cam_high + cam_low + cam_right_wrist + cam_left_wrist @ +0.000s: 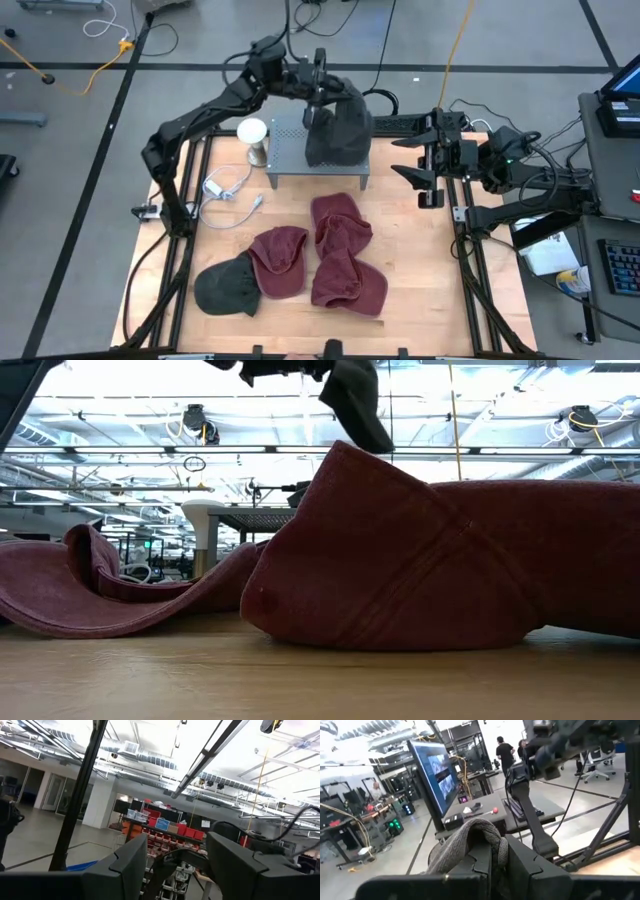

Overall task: Pick & Place hat
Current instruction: Stack the right black cap on top of the black cap on the shelf

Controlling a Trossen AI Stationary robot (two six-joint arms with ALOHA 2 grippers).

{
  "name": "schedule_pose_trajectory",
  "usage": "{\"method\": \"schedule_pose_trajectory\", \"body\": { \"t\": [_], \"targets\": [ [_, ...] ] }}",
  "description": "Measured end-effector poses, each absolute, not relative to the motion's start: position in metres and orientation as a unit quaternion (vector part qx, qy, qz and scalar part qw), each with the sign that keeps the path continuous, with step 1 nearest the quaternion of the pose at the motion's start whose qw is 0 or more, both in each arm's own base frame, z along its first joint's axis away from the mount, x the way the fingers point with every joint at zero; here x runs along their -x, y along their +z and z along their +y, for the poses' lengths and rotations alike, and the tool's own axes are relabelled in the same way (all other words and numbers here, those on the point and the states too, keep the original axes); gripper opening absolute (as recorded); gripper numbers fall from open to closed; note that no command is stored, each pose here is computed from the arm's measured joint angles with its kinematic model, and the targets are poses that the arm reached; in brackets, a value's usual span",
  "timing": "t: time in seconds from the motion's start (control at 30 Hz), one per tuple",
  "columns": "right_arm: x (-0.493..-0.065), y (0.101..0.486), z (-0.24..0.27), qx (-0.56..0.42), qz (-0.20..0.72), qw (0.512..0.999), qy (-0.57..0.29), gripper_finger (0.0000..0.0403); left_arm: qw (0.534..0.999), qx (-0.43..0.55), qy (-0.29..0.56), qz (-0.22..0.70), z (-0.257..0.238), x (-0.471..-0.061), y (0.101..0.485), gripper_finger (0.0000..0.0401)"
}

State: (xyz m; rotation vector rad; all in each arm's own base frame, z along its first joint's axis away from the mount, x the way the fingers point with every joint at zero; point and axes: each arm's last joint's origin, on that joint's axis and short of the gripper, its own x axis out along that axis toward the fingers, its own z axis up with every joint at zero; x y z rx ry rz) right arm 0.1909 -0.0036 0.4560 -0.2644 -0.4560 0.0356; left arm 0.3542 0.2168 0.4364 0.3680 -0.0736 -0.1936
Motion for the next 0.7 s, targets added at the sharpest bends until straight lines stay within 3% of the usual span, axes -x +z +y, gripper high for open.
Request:
{"method": "schedule_pose_trajectory", "body": {
  "t": [0.47, 0.7],
  "targets": [
    [-0.193, 0.451, -0.005, 0.142, -0.200, 0.969, 0.014, 0.0196, 0.986, -0.104, -0.125, 0.042, 0.242, -0.369, 0.388, 0.0030],
    [-0.193, 0.451, -0.010, 0.144, -0.198, 0.970, 0.002, 0.0196, 0.987, -0.075, -0.091, 0.107, 0.244, -0.366, 0.375, 0.0030]
  ]
}}
